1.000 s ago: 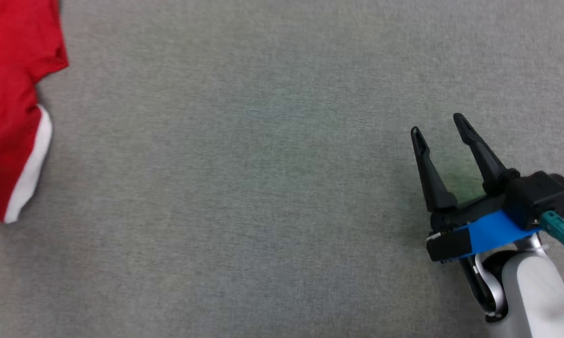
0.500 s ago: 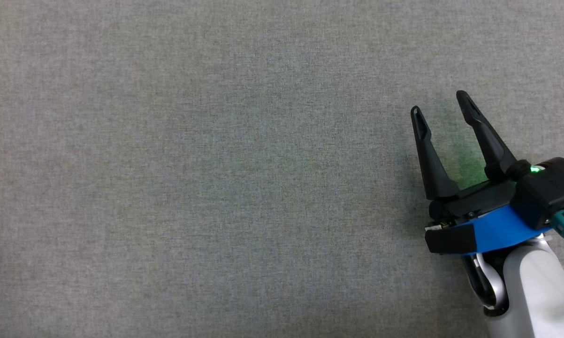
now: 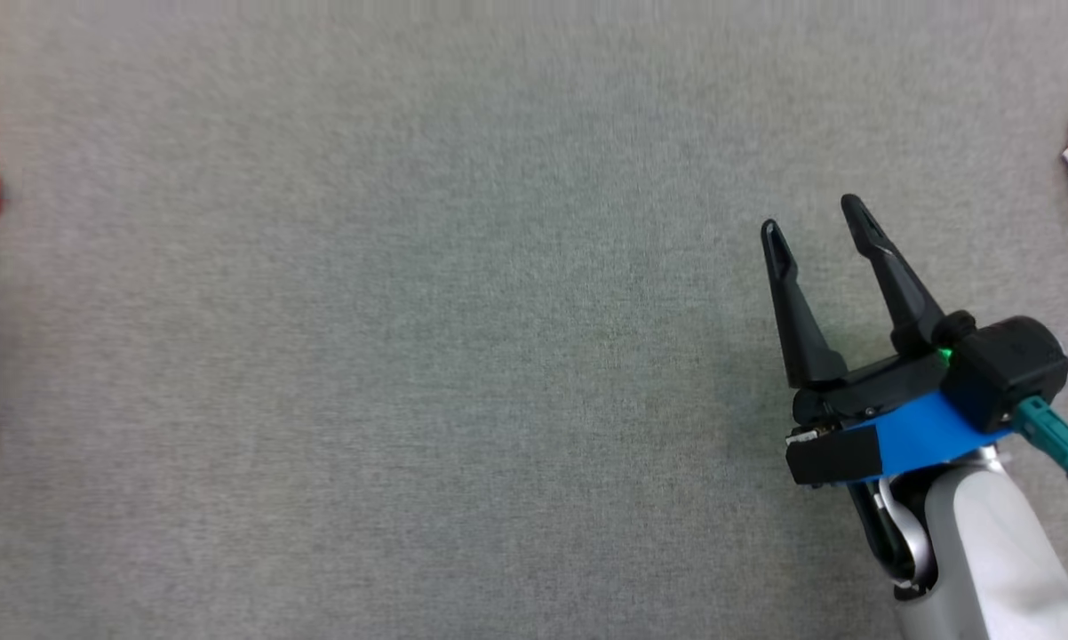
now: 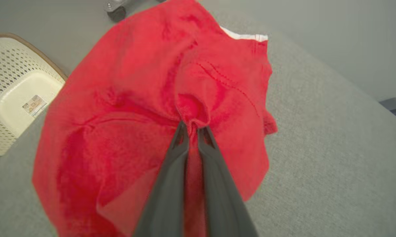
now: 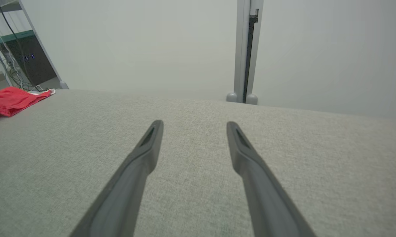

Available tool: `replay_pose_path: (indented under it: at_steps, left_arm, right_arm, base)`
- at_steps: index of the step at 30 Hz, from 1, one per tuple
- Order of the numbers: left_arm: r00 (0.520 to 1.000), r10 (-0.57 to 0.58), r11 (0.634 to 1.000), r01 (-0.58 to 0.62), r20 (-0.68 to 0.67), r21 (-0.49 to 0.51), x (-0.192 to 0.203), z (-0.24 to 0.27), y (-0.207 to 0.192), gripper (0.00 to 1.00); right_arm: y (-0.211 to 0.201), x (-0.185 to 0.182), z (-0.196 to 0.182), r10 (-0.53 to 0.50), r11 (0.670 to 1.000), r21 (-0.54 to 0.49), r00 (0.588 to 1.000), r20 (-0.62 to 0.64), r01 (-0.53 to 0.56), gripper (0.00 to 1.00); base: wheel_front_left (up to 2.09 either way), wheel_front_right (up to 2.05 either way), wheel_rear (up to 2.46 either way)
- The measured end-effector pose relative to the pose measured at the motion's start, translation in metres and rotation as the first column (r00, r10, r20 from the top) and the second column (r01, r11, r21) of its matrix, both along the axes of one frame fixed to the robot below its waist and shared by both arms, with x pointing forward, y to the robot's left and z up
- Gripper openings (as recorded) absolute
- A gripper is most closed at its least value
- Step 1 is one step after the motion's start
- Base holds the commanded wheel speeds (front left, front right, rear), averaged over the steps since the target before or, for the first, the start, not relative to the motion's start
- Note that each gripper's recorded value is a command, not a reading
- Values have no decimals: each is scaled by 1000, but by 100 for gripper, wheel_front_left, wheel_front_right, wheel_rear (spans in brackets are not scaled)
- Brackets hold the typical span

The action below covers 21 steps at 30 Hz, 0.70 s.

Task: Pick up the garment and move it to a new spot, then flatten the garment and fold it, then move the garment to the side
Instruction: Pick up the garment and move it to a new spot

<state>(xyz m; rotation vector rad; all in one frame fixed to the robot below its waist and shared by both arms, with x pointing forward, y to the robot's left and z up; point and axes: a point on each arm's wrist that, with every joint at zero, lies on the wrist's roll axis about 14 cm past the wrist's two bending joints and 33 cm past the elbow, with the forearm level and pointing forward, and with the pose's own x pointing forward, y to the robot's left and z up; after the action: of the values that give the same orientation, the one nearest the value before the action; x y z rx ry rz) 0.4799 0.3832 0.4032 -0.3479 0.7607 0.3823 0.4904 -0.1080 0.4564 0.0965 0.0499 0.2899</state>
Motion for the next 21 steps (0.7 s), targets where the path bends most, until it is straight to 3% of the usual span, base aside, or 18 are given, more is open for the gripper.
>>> replay_pose_path:
  at_steps: [6, 12, 17, 21]
  left_arm:
    - [963, -152, 985, 130, 221, 110, 18, 100, -11, 0]
    - [834, -359, 932, 292, 419, 217, 32, 204, -68, 0]
    - [666, -530, 845, 466, 525, 262, 35, 262, -157, 0]
    - [534, -661, 729, 624, 527, 282, 29, 271, -234, 0]
  right_arm:
    - [5, -17, 37, 2, 999, 35, 997, 71, -5, 100]
    - [-1, -39, 67, -19, 998, 54, 992, 126, 12, 100]
    - [-15, -56, 81, -62, 997, 61, 987, 151, 53, 100]
    - [-33, -65, 88, -111, 993, 61, 981, 161, 102, 100]
  base:
    - [0, 0, 0]
    - [0, 0, 0]
    - [0, 0, 0]
    - [0, 0, 0]
